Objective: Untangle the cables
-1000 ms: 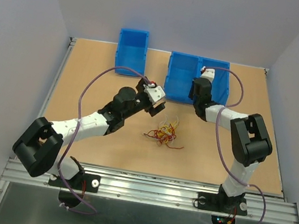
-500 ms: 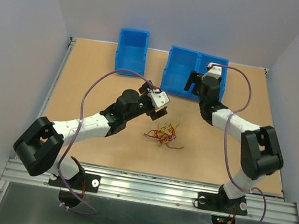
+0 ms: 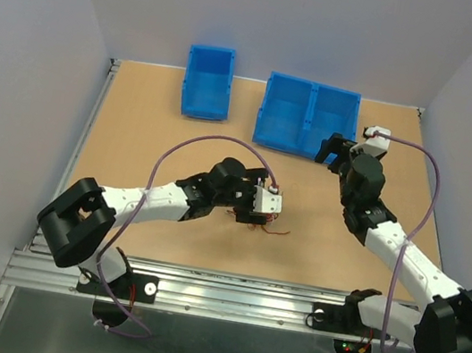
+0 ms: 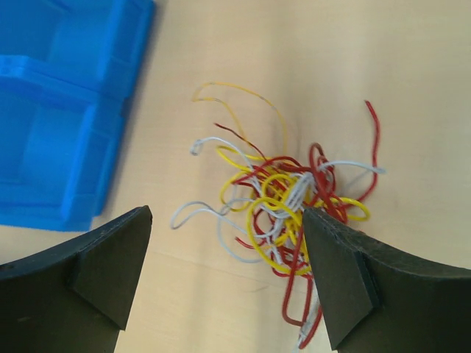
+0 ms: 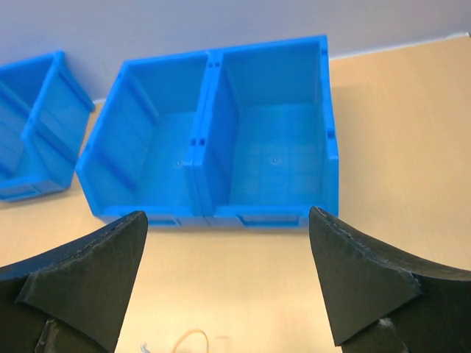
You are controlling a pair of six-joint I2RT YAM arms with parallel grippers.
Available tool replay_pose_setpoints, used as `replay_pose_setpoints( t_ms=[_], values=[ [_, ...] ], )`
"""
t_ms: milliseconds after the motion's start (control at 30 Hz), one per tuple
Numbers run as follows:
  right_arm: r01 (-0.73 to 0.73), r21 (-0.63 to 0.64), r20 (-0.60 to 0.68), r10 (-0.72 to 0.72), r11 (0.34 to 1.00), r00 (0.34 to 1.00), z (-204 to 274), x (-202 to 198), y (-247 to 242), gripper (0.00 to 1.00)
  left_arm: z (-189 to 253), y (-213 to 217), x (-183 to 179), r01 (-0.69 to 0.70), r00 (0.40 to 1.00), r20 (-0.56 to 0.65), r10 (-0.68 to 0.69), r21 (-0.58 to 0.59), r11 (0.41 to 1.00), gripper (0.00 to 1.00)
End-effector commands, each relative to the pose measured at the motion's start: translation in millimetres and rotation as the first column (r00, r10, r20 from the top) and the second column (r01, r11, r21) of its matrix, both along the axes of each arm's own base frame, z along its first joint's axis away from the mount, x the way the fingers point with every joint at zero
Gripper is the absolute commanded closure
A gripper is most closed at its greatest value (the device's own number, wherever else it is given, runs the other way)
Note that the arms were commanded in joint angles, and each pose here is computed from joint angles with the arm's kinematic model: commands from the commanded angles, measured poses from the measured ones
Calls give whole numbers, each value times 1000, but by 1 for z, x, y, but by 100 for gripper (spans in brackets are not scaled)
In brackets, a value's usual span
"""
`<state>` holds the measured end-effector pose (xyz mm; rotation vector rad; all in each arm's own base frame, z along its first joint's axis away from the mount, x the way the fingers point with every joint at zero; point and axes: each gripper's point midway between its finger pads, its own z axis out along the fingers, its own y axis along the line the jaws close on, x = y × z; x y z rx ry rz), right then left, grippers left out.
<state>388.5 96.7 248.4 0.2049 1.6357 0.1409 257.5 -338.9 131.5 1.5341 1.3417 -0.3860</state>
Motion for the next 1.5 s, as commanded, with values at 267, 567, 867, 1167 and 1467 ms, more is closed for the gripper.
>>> replay_pose_setpoints(
  t_ms=[267, 567, 867, 1167, 1467],
  values=[
    [-199, 78, 11, 199, 977, 980, -9, -57, 17, 7, -52, -22, -18, 137, 988, -105, -117, 214, 967, 28],
    [-264, 62, -39, 267, 962, 963, -25, -68, 24, 18, -4, -24, -5, 113, 992, -68, -109, 63, 992, 100],
    [-604, 57, -9, 606, 795, 796, -27, -93, 83, 19, 64, -4, 2, 135, 981, -114, -158, -185, 973, 100],
    [-764, 54, 98, 758, 643, 645, -15, -108, 117, 18, 88, 6, -8, 171, 980, -61, -192, -255, 952, 100],
    [-730, 121, 73, 727, 673, 682, -21, -81, 123, 25, 94, 10, -13, 182, 980, -34, -198, -267, 946, 100]
  ],
)
